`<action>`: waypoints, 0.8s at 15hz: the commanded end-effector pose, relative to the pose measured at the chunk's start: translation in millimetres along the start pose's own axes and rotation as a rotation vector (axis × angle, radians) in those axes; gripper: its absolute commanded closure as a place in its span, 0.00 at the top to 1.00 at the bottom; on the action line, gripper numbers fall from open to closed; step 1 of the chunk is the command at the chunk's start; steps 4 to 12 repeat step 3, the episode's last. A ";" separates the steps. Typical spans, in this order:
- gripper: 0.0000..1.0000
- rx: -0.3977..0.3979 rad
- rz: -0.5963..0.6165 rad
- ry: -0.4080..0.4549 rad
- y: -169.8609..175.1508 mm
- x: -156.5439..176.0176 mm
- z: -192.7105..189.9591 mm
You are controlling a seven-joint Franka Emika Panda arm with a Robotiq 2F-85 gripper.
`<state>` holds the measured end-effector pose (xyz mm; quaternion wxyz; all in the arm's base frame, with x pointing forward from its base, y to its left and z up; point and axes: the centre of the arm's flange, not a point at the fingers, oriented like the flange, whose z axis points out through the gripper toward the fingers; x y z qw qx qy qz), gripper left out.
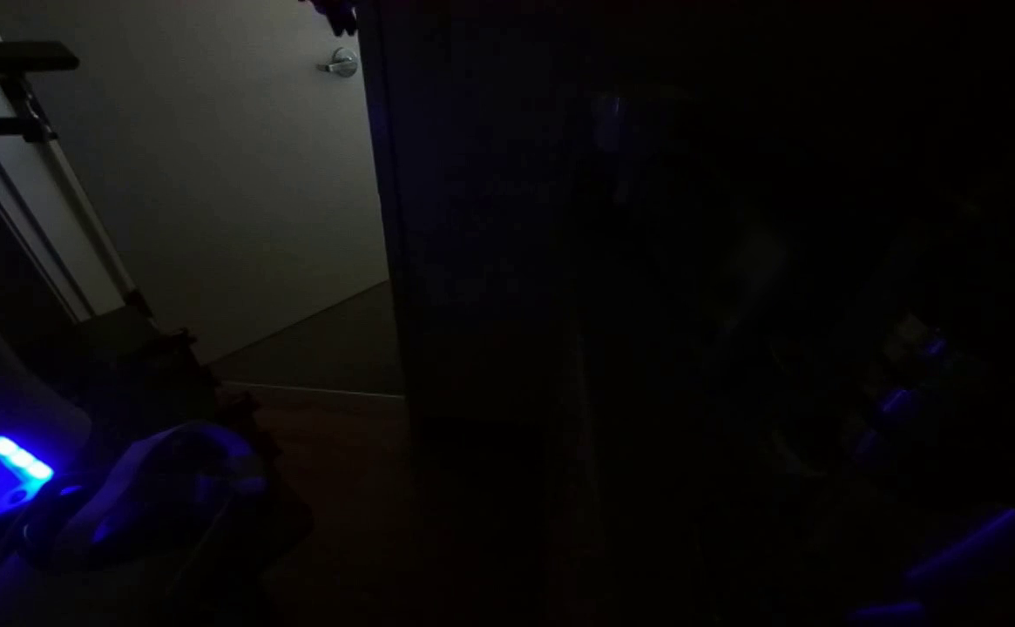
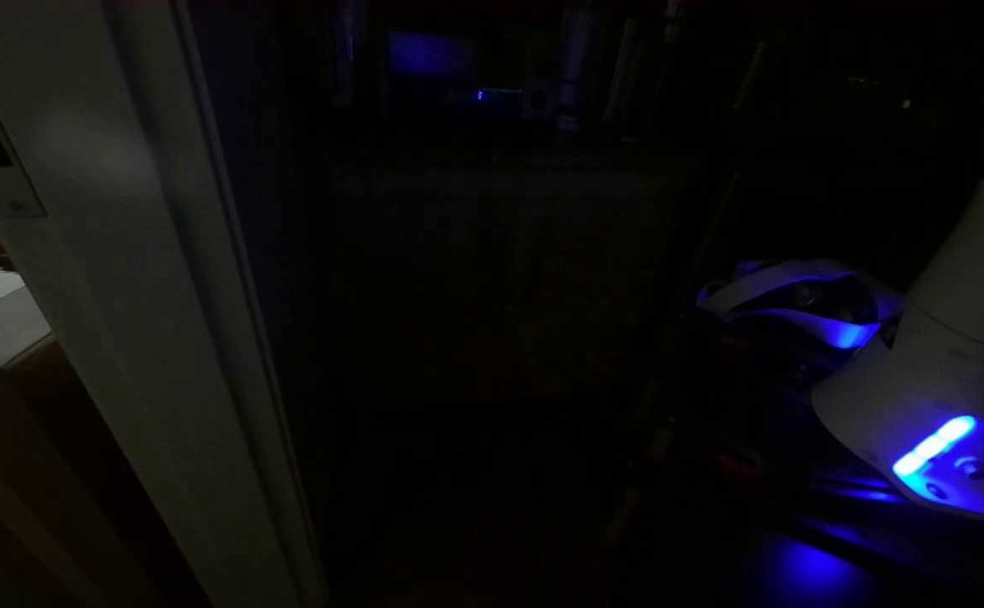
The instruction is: Flip the switch on the wall
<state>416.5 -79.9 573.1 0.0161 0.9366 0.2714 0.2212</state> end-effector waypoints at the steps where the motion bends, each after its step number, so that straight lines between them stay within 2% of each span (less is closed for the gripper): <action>1: 0.22 0.008 -0.006 0.008 -8.1 -3.5 -9.5; 2: 0.31 0.009 -0.010 0.018 -13.2 -6.9 -15.6; 3: 0.32 0.010 -0.011 0.023 -15.5 -9.4 -17.9; 12: 0.32 0.010 -0.011 0.023 -15.5 -9.4 -17.9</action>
